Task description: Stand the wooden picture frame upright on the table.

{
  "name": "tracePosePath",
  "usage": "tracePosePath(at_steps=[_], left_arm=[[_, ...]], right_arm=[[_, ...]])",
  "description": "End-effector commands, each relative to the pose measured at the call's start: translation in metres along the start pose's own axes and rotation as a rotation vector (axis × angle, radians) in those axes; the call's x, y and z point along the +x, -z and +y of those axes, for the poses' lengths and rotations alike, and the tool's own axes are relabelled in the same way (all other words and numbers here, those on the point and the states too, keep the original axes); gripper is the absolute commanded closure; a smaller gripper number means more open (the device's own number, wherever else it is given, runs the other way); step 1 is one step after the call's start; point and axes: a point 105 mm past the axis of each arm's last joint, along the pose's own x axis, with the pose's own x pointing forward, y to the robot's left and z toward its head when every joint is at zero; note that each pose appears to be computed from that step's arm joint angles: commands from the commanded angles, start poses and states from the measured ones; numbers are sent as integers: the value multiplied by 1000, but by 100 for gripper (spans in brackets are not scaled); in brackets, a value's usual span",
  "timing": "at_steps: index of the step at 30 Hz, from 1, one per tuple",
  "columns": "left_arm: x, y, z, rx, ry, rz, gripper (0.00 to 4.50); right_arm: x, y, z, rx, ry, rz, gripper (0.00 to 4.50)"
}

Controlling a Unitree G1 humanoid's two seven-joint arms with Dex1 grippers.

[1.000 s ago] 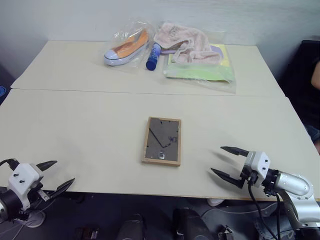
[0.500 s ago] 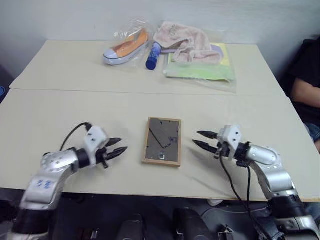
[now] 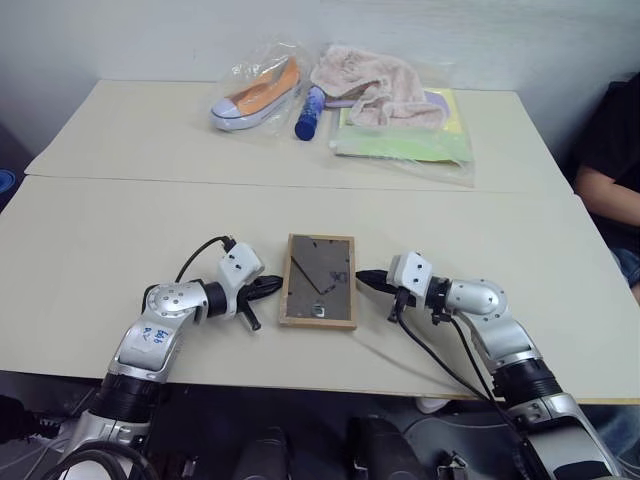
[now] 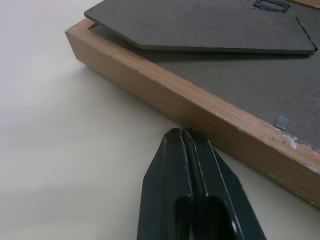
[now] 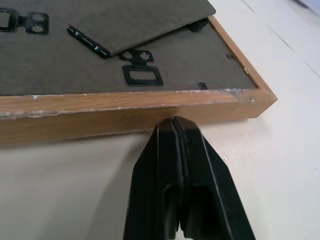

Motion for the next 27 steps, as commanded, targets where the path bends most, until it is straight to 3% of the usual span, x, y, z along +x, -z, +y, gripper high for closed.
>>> tracePosePath(at_steps=[1, 4, 7, 10, 13, 18, 27], left_arm=[[-1, 0, -13, 0, 43, -18, 444], [-25, 13, 5, -38, -53, 43, 444], [-52, 19, 14, -206, -82, 60, 388], [-74, 25, 2, -498, 27, 139, 301], [-87, 14, -19, -786, 199, 235, 216], [-70, -1, -21, -953, 291, 272, 72], [-31, 2, -26, -982, 259, 307, 72]], right_arm=[[5, -9, 4, -26, -15, -34, 450], [-5, -11, 0, -32, -17, -23, 450], [-20, -17, -2, -42, -36, -12, 450], [-30, -23, 1, -48, -67, 8, 450], [-33, -25, 8, -44, -108, 44, 450], [-27, -15, 16, -40, -133, 95, 450], [-22, -10, 14, -23, -114, 102, 450]])
